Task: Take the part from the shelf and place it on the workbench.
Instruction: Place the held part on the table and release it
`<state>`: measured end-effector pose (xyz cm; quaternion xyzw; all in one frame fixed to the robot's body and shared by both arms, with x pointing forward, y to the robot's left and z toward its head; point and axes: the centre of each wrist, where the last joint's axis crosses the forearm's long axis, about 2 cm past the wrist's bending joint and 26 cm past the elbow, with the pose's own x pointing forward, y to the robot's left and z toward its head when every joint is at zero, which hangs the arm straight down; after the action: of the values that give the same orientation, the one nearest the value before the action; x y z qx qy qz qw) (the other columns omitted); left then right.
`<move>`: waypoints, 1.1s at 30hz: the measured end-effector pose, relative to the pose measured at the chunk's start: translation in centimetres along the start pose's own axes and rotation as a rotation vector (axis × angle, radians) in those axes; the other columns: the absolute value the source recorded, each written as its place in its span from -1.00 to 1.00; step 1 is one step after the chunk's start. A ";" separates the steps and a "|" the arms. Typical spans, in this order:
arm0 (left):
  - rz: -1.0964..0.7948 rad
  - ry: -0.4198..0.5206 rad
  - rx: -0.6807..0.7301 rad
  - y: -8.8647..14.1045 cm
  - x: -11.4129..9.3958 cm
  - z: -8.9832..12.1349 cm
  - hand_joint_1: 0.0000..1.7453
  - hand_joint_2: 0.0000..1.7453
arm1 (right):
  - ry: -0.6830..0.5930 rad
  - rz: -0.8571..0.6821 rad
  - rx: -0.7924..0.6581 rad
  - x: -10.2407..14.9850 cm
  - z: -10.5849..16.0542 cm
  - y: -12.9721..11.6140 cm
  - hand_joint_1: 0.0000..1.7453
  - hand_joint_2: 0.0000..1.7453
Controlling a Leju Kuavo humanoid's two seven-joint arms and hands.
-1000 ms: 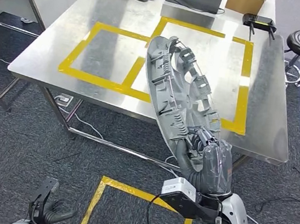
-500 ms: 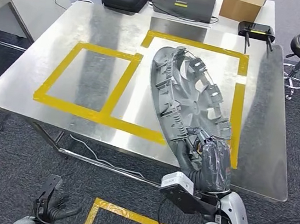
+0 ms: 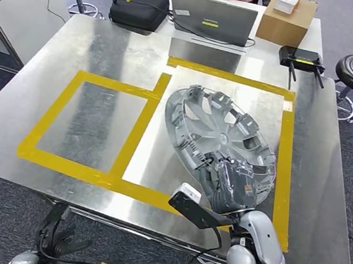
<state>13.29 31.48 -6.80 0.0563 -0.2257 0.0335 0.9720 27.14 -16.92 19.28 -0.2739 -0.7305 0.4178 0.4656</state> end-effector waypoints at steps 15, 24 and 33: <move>-0.042 -0.008 0.005 0.2 0.7 -0.5 -1.00 1.00 | -0.182 0.222 0.305 -0.4 -3.1 5.6 1.00 1.00; -0.067 -0.018 -0.012 -0.3 1.1 -0.6 -1.00 1.00 | -0.232 0.265 0.414 -0.5 -2.8 7.9 0.98 1.00; -0.052 -0.027 -0.014 -0.4 1.0 -0.6 -1.00 -1.00 | -0.225 0.280 0.433 -0.6 -2.7 8.3 -1.00 0.50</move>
<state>14.52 31.19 -6.94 0.0558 -0.2375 0.0059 0.9698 29.99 -12.25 12.37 -0.2182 -0.6263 0.6522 0.3670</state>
